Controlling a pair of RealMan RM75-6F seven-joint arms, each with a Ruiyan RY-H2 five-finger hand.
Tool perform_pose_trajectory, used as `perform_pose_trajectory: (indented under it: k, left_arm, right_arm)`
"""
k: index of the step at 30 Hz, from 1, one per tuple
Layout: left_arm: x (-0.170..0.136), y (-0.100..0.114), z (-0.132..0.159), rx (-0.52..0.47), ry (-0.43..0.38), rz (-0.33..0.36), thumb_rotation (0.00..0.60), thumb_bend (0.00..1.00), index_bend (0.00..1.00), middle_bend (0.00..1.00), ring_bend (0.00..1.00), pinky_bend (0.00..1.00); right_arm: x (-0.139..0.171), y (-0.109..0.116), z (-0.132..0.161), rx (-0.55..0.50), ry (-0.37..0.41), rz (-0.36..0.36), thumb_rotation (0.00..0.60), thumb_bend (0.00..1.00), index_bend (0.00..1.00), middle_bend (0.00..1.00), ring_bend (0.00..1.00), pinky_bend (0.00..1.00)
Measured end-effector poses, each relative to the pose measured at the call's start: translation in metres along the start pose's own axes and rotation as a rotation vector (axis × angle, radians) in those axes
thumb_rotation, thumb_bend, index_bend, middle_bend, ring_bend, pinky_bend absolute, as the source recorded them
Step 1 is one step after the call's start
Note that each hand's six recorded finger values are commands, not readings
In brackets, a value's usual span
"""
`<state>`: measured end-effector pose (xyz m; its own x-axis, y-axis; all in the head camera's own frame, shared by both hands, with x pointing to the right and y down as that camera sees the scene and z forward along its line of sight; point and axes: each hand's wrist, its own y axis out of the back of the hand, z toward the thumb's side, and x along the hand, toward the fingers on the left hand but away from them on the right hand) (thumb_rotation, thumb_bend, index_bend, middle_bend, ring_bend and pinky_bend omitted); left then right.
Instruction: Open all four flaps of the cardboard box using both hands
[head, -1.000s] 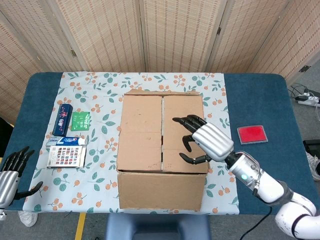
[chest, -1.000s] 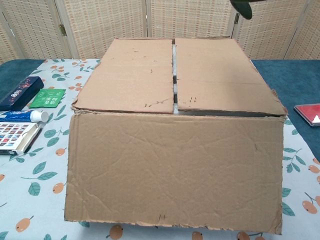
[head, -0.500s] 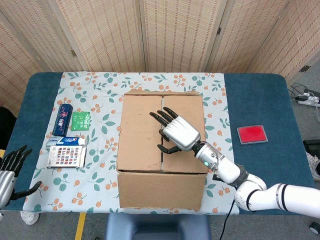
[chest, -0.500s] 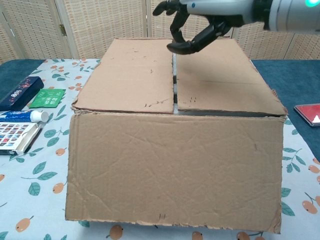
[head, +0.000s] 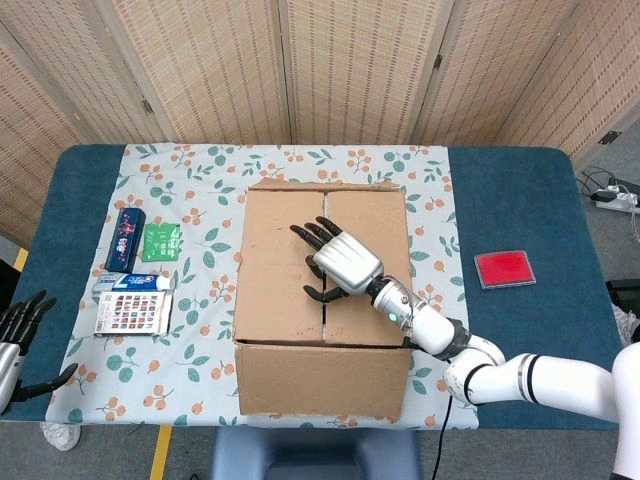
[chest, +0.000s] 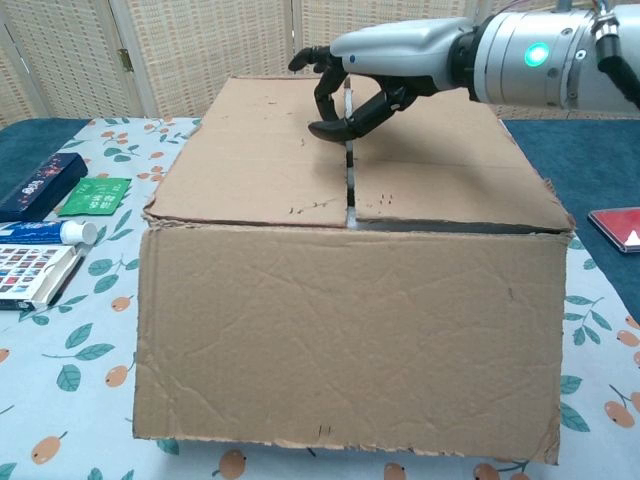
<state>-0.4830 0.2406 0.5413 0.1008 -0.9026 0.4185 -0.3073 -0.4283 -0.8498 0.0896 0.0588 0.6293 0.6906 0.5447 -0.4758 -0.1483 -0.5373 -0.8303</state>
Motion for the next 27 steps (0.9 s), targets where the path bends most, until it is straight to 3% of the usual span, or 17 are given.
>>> perform_pose_trajectory:
  k: [11, 27]
  left_arm:
    - [0.0, 0.002, -0.003, -0.004, 0.011, 0.004, 0.6, 0.28, 0.02, 0.0, 0.0, 0.0]
    - [0.001, -0.002, 0.002, -0.057, -0.038, -0.029, 0.6, 0.25, 0.02, 0.0, 0.0, 0.0]
  right_arm:
    - [-0.009, -0.007, -0.001, 0.012, 0.004, 0.021, 0.227, 0.49, 0.54, 0.0, 0.0, 0.0]
    - [0.028, 0.011, -0.03, 0.048, -0.067, 0.035, 0.222, 0.49, 0.54, 0.0, 0.0, 0.0]
